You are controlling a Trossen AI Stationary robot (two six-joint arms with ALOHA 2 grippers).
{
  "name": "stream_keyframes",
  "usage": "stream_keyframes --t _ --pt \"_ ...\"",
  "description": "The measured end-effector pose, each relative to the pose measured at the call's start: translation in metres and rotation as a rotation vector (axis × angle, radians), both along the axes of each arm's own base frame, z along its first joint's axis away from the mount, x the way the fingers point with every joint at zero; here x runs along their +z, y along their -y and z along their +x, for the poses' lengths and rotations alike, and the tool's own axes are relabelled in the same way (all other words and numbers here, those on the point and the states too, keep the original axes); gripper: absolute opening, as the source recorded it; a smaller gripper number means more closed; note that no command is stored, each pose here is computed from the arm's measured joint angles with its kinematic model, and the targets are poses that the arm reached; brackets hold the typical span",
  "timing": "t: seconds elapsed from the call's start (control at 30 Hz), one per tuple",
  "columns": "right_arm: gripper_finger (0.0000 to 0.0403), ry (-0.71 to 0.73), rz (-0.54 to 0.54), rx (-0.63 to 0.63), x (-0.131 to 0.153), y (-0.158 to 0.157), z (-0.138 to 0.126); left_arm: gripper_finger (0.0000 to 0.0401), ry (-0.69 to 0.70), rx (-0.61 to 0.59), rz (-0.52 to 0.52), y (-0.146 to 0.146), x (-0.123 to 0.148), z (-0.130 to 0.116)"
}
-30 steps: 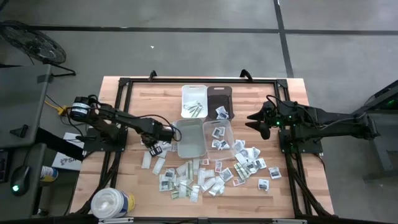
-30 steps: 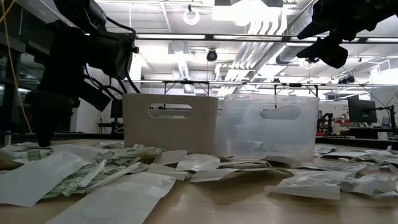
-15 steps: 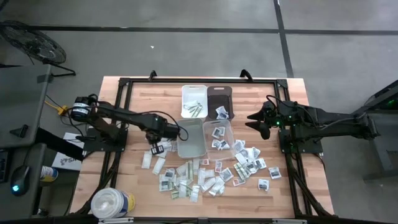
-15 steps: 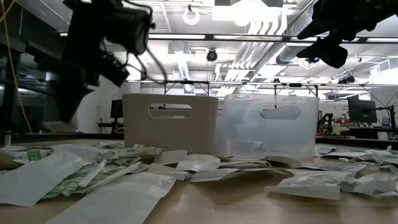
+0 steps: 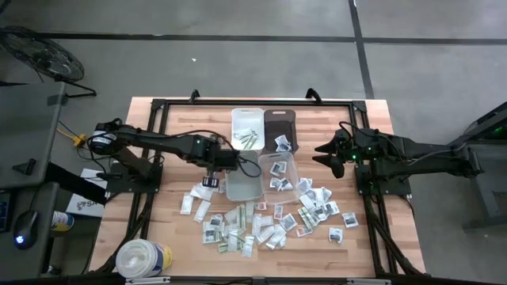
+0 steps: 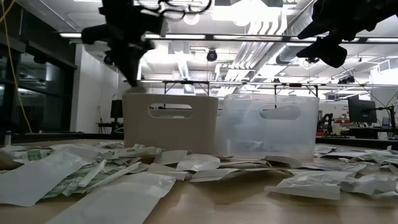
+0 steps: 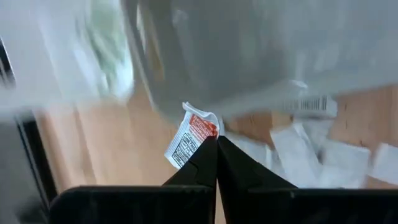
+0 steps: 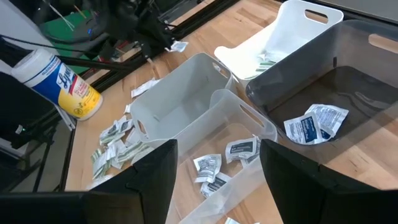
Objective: Pick & Place First Aid Supplies
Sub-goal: Put the orange ointment pack into the gray bin, then put the blue alcohol pad into the black bin
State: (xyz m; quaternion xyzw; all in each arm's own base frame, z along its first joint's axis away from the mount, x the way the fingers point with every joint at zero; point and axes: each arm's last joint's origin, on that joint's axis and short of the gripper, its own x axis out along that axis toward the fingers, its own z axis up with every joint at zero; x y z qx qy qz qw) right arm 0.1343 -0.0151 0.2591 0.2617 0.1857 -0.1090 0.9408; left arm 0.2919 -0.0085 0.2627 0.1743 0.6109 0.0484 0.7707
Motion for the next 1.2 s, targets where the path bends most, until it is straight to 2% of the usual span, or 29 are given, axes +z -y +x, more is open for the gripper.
stream_keyframes --t 0.17,0.37,0.7,0.83,0.97,1.1,1.2 --pt "0.0222 -0.001 -0.007 0.003 0.000 0.000 0.000 0.0000 0.039 -0.280 0.084 0.001 0.000 0.015" --pt "0.0222 -0.002 -0.014 0.008 0.000 0.000 0.000 0.0000 -0.004 -0.413 0.102 0.002 -0.010 0.023" --pt "0.0222 -0.018 -0.016 0.024 -0.002 0.000 0.002 0.0013 -0.069 -0.465 0.037 0.005 -0.033 0.034" --pt "0.0222 -0.024 -0.012 0.026 -0.002 0.000 0.002 0.0039 -0.062 -0.463 0.041 0.005 -0.035 0.036" --pt "0.0222 -0.031 -0.010 0.026 -0.003 0.000 0.003 0.0084 -0.063 -0.451 0.074 0.004 -0.034 0.036" --pt "0.0222 -0.035 -0.005 0.024 -0.004 0.000 0.004 0.0124 -0.090 -0.375 0.106 0.002 -0.031 0.030" --pt "0.0222 -0.032 0.010 0.017 -0.004 0.000 0.004 0.0132 -0.096 -0.288 0.122 -0.004 -0.026 0.024"
